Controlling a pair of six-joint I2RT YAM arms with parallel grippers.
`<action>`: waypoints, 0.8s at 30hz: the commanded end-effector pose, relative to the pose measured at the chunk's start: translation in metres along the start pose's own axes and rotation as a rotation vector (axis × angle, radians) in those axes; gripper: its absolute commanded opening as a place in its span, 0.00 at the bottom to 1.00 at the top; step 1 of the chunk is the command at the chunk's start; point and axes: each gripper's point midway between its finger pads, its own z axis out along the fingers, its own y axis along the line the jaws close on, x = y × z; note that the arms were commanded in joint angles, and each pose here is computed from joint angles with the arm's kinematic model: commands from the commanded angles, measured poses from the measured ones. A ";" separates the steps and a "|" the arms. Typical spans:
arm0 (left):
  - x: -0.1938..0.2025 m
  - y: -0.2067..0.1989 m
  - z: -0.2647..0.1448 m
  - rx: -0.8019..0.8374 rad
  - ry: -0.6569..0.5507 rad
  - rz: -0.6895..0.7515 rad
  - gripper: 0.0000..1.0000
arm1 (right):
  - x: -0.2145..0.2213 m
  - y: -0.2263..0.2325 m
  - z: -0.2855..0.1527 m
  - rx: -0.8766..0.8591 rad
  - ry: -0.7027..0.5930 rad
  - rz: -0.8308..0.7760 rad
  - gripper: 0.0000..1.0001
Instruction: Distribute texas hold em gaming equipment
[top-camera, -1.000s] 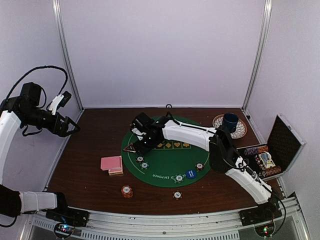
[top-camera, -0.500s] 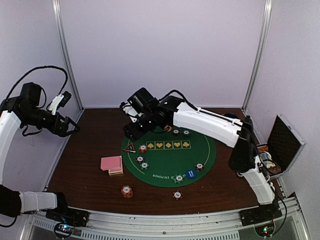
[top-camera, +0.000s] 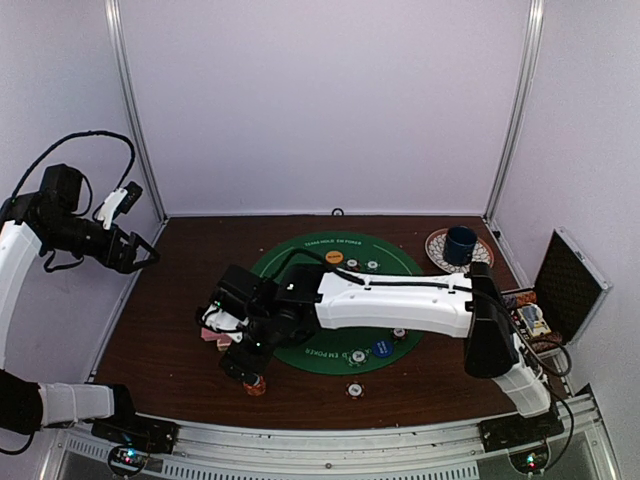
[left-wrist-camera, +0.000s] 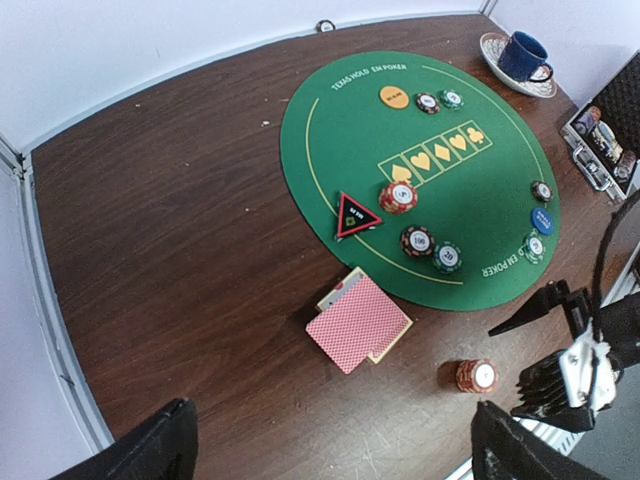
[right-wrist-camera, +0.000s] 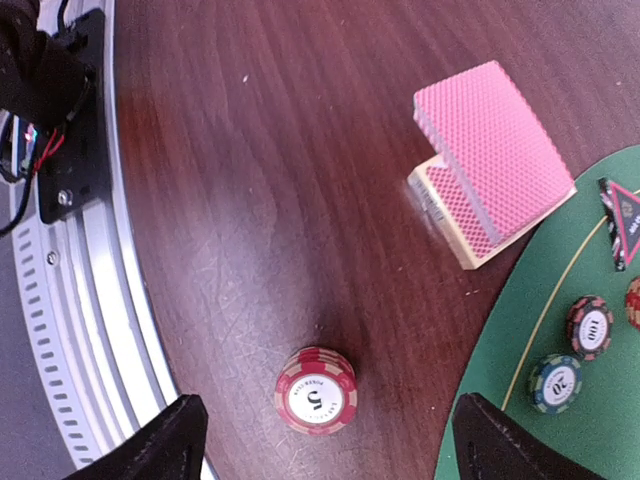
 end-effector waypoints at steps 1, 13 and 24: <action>-0.011 -0.004 -0.011 -0.007 -0.038 0.026 0.97 | 0.021 0.007 0.020 -0.040 0.076 -0.020 0.89; -0.011 -0.006 -0.013 -0.005 -0.044 0.030 0.98 | 0.046 0.014 0.049 -0.089 0.156 -0.032 0.87; -0.012 -0.006 -0.014 -0.007 -0.044 0.029 0.98 | 0.046 0.011 0.059 -0.070 0.154 -0.032 0.78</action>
